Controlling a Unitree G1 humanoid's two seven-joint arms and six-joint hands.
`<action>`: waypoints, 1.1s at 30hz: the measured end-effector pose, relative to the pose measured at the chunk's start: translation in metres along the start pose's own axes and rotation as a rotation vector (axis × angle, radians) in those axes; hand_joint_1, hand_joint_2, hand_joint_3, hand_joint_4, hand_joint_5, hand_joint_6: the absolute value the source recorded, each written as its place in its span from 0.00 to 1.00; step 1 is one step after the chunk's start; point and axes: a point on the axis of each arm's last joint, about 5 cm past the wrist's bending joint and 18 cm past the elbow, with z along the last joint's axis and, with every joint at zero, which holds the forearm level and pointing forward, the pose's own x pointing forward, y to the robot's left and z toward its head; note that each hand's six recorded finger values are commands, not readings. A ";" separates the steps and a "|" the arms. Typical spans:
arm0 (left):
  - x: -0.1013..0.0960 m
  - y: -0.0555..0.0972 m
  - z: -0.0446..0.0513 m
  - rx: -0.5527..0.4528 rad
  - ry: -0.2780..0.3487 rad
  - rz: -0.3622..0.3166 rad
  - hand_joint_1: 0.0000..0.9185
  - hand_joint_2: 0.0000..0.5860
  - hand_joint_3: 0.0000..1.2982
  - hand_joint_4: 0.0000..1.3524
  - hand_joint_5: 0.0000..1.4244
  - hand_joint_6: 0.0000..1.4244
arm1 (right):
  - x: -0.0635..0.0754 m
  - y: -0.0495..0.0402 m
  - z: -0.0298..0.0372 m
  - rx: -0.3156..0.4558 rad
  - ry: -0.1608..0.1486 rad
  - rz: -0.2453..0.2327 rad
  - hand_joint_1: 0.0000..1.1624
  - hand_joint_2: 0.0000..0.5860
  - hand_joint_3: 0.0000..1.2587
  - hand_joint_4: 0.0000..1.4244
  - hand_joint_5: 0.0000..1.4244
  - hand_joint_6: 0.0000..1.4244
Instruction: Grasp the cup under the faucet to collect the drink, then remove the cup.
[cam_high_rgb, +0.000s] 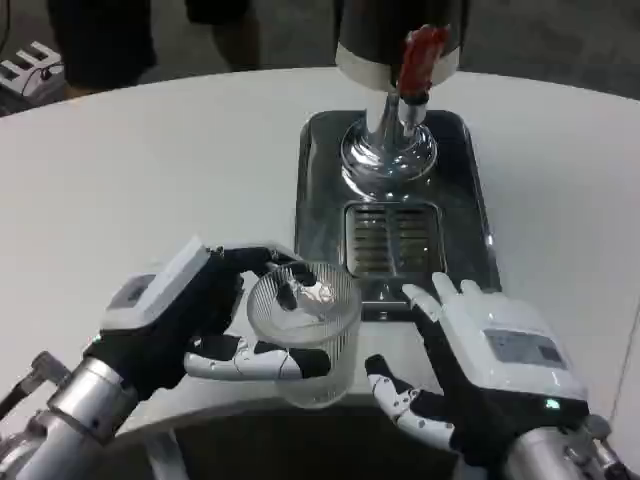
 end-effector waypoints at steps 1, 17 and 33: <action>0.000 0.000 0.0000 0.000 0.000 0.000 0.48 0.02 0.81 0.84 0.96 1.00 | 0.000 0.0000 0.0001 0.001 0.000 0.000 0.23 0.80 0.10 0.00 0.00 0.00; 0.000 0.000 0.0000 0.000 0.000 0.000 0.48 0.02 0.81 0.84 0.96 1.00 | -0.001 -0.0001 0.0007 0.007 0.004 0.001 0.23 0.80 0.10 0.00 0.00 0.00; 0.032 0.000 -0.0014 -0.021 -0.019 0.015 0.48 0.02 0.81 0.84 0.96 1.00 | -0.003 0.0014 0.0022 -0.022 0.042 -0.010 0.22 0.79 0.10 0.00 0.00 0.00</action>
